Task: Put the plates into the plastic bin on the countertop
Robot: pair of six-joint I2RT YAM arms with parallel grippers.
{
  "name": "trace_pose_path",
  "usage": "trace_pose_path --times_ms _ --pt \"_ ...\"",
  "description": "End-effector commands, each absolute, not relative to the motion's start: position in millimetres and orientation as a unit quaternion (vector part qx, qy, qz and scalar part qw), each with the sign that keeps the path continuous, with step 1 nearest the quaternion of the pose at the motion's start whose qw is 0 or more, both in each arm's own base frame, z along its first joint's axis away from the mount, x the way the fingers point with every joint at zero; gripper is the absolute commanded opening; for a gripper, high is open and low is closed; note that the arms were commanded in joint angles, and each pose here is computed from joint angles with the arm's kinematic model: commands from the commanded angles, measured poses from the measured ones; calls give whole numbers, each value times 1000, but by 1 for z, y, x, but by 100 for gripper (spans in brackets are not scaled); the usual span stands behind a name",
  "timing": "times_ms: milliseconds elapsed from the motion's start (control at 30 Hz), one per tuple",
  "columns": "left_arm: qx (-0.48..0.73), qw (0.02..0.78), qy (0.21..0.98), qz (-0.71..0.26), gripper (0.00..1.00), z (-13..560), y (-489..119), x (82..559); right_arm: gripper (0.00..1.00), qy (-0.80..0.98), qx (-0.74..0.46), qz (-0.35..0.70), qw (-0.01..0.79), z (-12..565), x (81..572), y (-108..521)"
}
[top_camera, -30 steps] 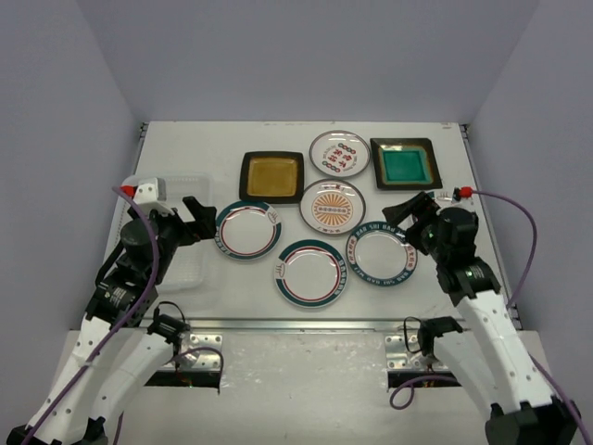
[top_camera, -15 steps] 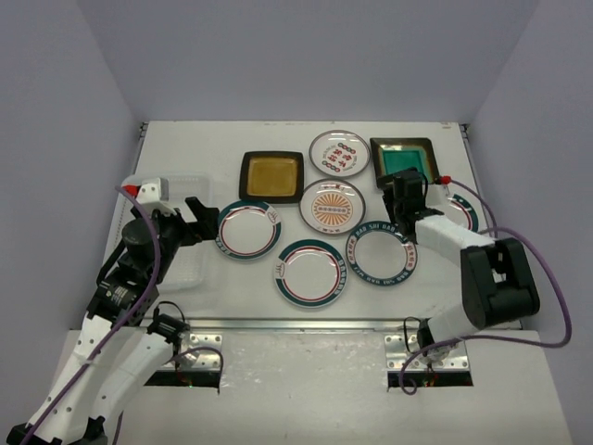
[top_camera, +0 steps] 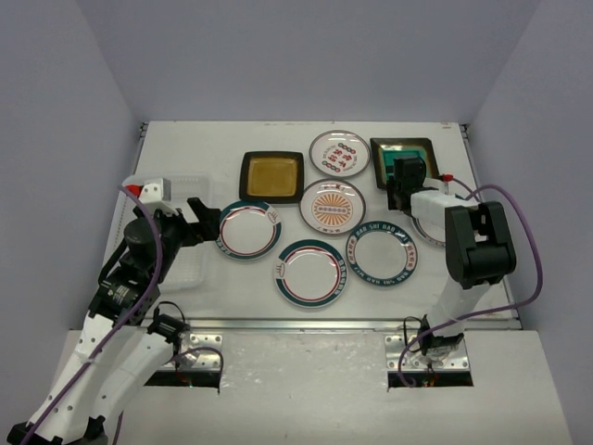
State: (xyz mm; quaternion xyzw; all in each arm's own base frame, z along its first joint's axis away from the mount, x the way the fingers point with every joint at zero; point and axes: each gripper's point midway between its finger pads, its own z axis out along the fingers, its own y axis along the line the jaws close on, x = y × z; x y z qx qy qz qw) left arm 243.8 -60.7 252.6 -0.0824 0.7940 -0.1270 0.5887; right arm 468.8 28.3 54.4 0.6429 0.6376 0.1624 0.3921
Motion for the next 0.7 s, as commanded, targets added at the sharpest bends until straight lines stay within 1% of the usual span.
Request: trace_pose_path --times_ms 0,133,200,233,267,500,600,667 --pt "-77 608 779 -134 100 264 -64 249 75 613 684 161 362 39 470 22" --pt "-77 607 780 -133 100 264 -64 249 71 608 699 161 340 20 466 21" --pt "-77 606 781 -133 100 263 -64 250 67 605 702 159 340 13 467 18" --pt "-76 604 782 -133 100 262 -65 250 66 605 704 158 337 10 468 17" --pt "-75 603 783 -133 100 261 -65 250 62 606 704 160 335 7 470 17" --pt "-79 602 784 -126 100 260 -63 251 41 607 713 150 317 -18 481 7" --pt "-82 601 786 -122 100 259 -62 252 41 603 719 150 312 -23 484 5" --pt "-81 600 786 -122 100 258 -62 252 37 603 721 147 308 -28 486 3"
